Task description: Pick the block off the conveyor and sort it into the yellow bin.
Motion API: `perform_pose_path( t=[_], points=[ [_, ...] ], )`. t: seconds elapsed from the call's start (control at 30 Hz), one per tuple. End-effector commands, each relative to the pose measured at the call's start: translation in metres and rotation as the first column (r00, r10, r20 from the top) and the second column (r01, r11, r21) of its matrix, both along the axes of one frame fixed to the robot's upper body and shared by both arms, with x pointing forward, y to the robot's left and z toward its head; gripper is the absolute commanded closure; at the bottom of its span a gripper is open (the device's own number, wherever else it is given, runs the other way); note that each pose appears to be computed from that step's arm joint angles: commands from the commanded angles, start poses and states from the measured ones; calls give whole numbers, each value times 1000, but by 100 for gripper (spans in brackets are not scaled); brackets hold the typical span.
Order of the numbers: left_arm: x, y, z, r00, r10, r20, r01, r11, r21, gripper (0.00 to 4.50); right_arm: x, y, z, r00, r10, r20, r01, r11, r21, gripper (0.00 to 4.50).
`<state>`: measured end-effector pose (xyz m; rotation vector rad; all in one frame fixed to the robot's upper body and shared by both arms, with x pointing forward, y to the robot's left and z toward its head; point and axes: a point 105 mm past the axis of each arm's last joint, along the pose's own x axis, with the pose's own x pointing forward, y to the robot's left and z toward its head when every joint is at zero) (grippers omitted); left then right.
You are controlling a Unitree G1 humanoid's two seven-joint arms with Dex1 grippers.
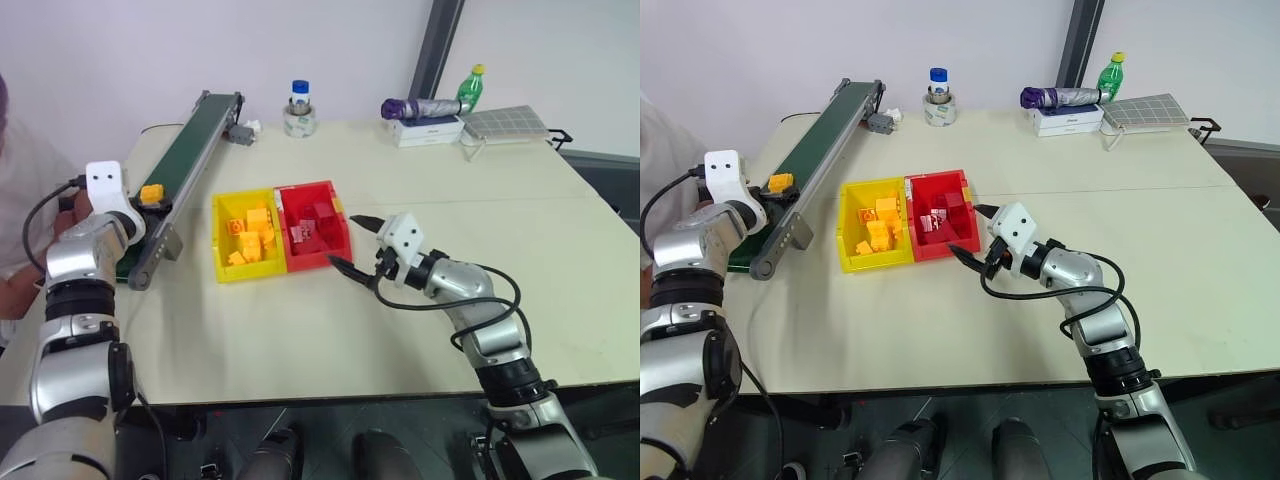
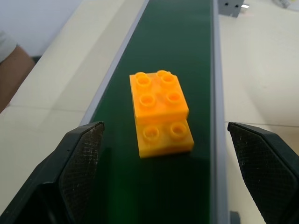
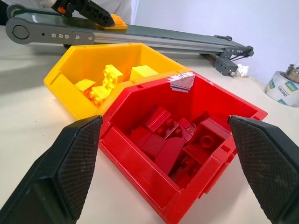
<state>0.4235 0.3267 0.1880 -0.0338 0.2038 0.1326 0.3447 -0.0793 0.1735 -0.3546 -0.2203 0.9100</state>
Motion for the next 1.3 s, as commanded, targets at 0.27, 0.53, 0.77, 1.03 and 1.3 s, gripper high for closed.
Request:
perform_pose_path(
  t=[0.27,0.53,0.77,1.03,1.3],
  points=[
    [-7,1,0,999,30,-23,-31,997,-68,237,-3,2,12,999,7,52,-8,1000,12,0],
    [-13,0,23,998,35,51,-31,997,-74,319,-2,1,13,999,6,53,-7,1000,16,0],
    [-16,-59,55,955,-206,215,191,978,89,319,-2,1,16,998,10,58,-11,1000,19,0],
    [-27,-132,28,885,-442,146,434,897,87,319,-7,0,25,997,32,77,-38,996,76,0],
    [-27,-151,8,866,-480,139,479,877,47,210,-16,3,30,995,91,51,-97,988,123,0]
  ],
)
